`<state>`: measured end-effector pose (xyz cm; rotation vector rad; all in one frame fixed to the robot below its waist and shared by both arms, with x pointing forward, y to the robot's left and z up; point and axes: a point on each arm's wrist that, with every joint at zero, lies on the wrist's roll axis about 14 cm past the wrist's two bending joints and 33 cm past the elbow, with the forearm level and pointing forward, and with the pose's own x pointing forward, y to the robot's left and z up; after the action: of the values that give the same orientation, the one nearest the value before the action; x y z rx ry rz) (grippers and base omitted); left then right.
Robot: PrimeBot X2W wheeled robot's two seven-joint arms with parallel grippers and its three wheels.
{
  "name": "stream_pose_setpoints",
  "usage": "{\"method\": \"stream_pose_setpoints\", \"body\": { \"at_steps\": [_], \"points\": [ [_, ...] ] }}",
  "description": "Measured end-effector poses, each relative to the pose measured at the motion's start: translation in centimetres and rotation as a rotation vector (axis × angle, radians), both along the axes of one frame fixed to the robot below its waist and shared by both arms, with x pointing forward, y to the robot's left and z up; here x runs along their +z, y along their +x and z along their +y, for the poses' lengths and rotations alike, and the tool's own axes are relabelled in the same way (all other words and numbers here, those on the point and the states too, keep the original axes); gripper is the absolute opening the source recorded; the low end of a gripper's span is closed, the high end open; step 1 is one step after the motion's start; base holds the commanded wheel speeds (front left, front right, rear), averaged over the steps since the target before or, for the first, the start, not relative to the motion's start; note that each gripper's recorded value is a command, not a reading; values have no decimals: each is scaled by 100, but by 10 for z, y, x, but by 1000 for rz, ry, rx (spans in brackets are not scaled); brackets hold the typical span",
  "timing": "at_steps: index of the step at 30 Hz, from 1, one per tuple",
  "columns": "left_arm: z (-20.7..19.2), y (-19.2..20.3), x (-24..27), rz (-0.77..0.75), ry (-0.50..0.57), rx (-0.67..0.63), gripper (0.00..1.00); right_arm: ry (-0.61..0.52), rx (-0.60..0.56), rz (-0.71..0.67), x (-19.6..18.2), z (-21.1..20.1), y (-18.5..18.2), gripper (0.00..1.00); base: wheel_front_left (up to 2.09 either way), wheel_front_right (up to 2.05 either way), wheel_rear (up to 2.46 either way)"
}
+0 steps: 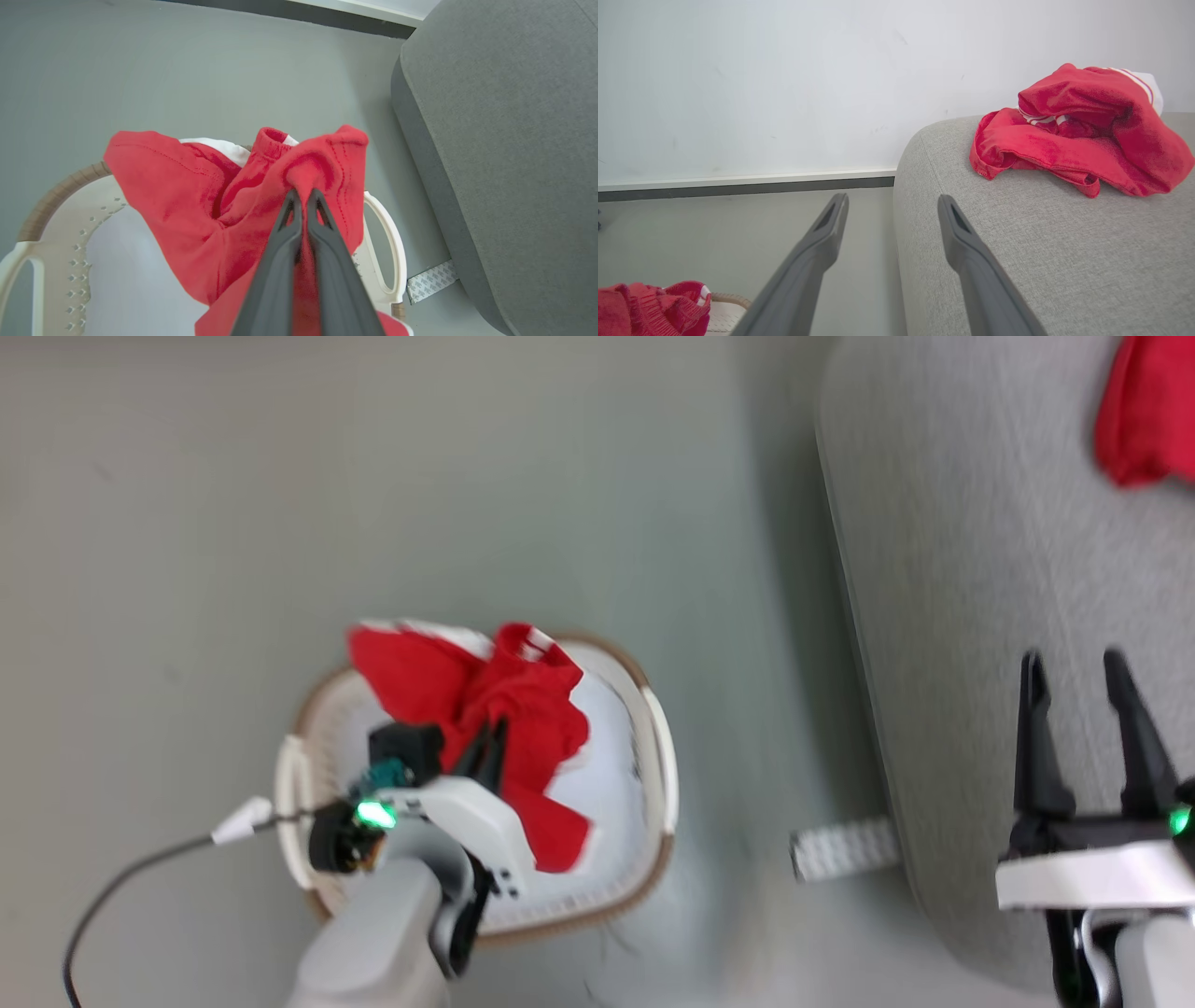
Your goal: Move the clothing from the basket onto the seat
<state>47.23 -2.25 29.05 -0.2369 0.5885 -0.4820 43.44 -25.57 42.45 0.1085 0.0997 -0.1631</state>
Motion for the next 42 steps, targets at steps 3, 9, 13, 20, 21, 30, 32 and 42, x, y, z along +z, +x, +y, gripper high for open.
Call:
{"method": "stream_pose_setpoints", "body": {
  "at_steps": [3,9,13,20,21,30,32,42],
  "points": [
    [6,-3,38,-76,-10,31,0,10,14,-29,15,7,-11,100,0,0,0],
    [20,-3,120,-265,-26,103,0,12,58,-83,41,24,-32,100,0,0,0],
    [31,-10,170,-377,-31,132,0,18,85,-119,55,35,-45,100,0,0,0],
    [46,-30,241,-529,-44,169,0,18,137,-169,73,53,-70,100,0,0,0],
    [48,-33,248,-543,-44,171,0,19,140,-174,75,54,-73,100,0,0,0],
    [55,-55,289,-624,-49,172,0,7,172,-210,86,65,-87,100,0,0,0],
    [56,-58,294,-634,-50,170,0,7,172,-211,86,65,-89,100,0,0,0],
    [55,-64,295,-627,-53,166,0,9,211,-211,86,78,-88,100,0,0,0]
  ]
}}
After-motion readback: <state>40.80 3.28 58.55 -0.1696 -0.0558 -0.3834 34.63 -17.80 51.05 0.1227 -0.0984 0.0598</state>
